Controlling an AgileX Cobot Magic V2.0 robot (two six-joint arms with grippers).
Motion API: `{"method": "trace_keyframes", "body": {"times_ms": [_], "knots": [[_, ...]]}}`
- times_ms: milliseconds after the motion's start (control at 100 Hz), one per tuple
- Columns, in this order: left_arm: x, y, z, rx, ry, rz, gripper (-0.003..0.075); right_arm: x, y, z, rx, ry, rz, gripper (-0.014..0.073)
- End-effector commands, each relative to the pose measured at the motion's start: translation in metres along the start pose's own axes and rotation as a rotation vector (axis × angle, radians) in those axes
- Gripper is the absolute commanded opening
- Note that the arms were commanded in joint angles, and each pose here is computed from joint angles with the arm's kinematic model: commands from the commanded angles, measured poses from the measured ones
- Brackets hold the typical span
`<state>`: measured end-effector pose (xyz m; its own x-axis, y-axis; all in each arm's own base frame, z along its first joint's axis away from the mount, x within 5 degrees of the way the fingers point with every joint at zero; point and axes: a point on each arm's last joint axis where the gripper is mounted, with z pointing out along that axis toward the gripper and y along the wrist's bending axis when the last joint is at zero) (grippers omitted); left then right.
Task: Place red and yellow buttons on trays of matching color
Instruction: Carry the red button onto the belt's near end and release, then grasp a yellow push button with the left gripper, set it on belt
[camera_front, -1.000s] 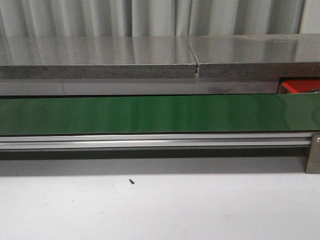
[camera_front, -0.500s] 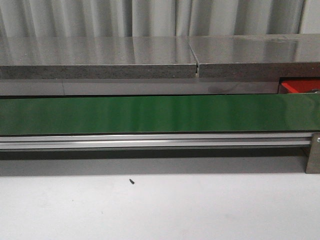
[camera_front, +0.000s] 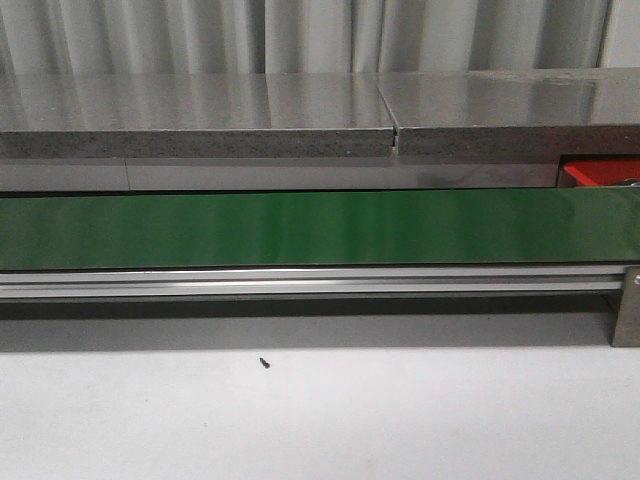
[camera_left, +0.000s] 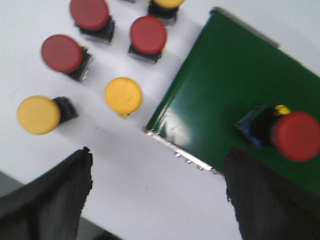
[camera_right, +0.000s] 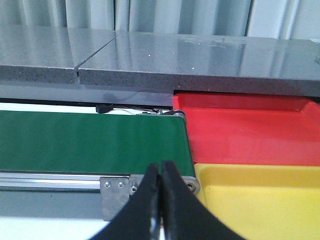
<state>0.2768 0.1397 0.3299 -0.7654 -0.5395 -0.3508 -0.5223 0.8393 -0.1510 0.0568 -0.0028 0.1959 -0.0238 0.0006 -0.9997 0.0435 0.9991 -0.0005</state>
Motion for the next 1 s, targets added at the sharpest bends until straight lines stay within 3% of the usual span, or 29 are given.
{"method": "trace_keyframes", "body": {"times_ms": [0,310,610,990], "knots": [[0.004,0.018,-0.013,-0.016,-0.057,-0.033,0.0536,-0.008,0.001,-0.002,-0.005,-0.094,-0.015,-0.0114],[0.01,0.067,0.006,-0.103,-0.003,-0.155,0.0536,-0.008,0.001,-0.002,-0.005,-0.094,-0.015,-0.0114],[0.001,0.082,0.055,-0.126,0.098,-0.164,0.0536,-0.008,0.001,-0.002,-0.005,-0.094,-0.015,-0.0114],[-0.016,0.093,0.108,-0.123,0.099,-0.189,0.0536,-0.008,0.001,-0.002,-0.005,-0.094,-0.015,-0.0114]]}}
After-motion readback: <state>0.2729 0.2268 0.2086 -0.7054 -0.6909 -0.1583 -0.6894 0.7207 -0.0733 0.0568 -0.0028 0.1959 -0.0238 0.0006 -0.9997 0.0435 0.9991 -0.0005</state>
